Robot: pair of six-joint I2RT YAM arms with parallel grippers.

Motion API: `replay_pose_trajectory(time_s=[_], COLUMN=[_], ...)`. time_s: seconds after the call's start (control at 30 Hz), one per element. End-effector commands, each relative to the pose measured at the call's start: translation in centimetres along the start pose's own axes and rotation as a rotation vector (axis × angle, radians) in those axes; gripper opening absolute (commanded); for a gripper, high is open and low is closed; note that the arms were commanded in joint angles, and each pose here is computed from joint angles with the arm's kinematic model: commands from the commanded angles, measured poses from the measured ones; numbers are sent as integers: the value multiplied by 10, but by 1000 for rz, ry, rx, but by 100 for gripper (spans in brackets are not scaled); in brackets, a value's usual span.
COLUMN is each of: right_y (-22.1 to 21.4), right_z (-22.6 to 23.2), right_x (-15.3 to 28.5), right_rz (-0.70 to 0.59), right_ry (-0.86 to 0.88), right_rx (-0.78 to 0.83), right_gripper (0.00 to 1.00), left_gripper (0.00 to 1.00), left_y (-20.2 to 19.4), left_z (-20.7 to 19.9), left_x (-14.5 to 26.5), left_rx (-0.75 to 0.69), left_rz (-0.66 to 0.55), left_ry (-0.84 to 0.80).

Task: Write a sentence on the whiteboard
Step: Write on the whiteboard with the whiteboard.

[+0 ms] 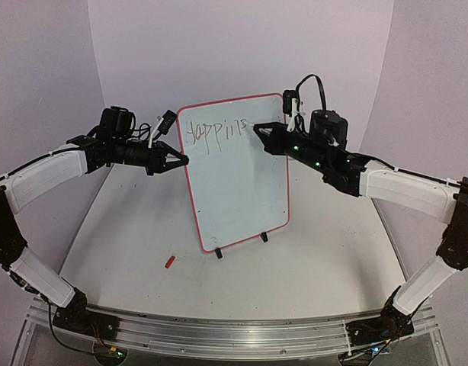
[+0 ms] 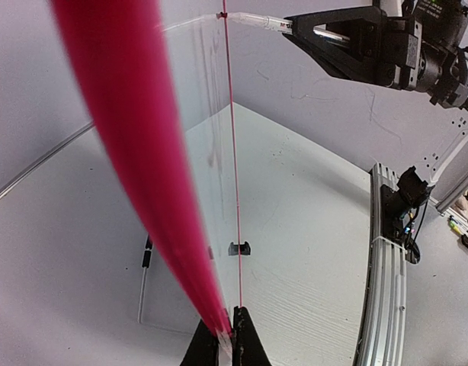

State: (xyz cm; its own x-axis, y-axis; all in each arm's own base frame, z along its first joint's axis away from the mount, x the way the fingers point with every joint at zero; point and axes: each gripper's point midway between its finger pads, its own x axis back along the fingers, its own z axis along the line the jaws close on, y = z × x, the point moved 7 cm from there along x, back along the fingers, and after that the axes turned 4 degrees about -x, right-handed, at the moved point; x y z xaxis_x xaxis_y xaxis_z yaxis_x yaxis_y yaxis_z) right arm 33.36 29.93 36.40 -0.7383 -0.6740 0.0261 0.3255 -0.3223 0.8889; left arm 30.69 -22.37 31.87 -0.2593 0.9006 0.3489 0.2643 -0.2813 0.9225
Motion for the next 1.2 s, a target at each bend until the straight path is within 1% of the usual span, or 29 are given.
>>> replay_pose_trajectory(time_s=[0.0, 0.17, 0.33, 0.67, 1.17], right_y=[-4, -13, -14, -5, 18], right_z=[-4, -8, -12, -14, -2], right_x=[3, 6, 10, 16, 33], right_rz=[5, 27, 20, -17, -87], right_ry=[-9, -21, -48, -95, -66], right_rx=[-19, -36, -38, -20, 6], right_gripper=[0, 0, 0, 0, 0], left_gripper=[0, 0, 0, 0, 0], left_y=[-39, -39, -39, -39, -38], left_z=[-7, -7, -7, -7, -7], left_x=[-12, -12, -12, -13, -12], left_rx=[47, 47, 47, 46, 44], left_rz=[167, 168, 168, 168, 167], left_ry=[-32, -32, -33, -33, -32])
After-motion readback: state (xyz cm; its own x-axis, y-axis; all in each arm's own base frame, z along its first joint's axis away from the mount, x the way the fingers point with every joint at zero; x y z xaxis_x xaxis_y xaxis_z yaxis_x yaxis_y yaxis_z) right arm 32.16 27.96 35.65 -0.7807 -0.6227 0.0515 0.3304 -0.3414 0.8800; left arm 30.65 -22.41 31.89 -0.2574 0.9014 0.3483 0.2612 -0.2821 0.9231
